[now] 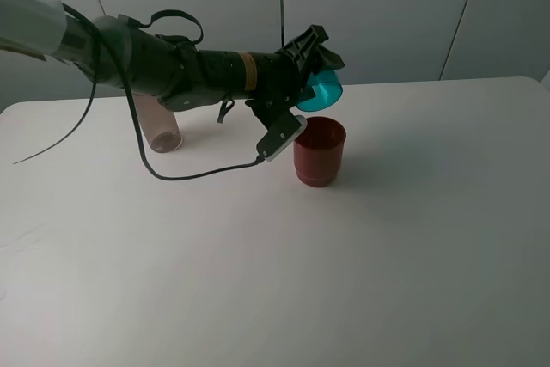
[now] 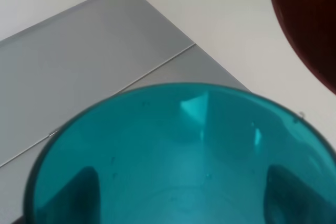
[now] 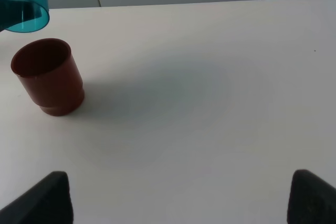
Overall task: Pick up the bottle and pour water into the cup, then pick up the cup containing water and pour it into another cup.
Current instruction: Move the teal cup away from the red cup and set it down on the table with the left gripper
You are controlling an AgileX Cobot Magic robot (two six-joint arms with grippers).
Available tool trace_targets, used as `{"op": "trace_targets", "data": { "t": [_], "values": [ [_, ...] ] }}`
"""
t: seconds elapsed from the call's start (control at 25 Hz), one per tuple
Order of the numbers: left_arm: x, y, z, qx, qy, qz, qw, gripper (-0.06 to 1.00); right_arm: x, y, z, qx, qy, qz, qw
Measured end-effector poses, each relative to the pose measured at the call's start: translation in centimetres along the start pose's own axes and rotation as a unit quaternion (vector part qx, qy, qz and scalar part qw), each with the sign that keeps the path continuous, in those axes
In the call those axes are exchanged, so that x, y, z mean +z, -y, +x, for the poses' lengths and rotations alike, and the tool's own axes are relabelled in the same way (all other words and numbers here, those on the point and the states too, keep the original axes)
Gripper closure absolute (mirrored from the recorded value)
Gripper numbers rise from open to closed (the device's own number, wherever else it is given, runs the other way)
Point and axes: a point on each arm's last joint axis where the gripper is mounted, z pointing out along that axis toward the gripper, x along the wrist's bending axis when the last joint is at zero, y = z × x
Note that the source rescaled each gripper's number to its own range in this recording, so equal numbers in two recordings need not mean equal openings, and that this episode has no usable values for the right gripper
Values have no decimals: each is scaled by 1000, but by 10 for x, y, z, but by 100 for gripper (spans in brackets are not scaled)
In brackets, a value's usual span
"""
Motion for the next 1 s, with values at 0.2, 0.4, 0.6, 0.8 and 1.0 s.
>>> {"op": "trace_targets", "data": {
  "t": [0.2, 0.4, 0.6, 0.8, 1.0],
  "values": [
    [-1, 1, 3, -53, -9, 0, 999, 85, 0, 0, 0, 0, 0, 0, 1000],
    [-7, 6, 15, -165, -24, 1, 986, 85, 0, 0, 0, 0, 0, 0, 1000],
    [-14, 12, 15, -323, -11, -21, 946, 85, 0, 0, 0, 0, 0, 0, 1000],
    [-28, 28, 9, -459, 23, -28, 888, 85, 0, 0, 0, 0, 0, 0, 1000],
    [-42, 47, -6, -589, 43, -28, 807, 85, 0, 0, 0, 0, 0, 0, 1000]
  ]
}}
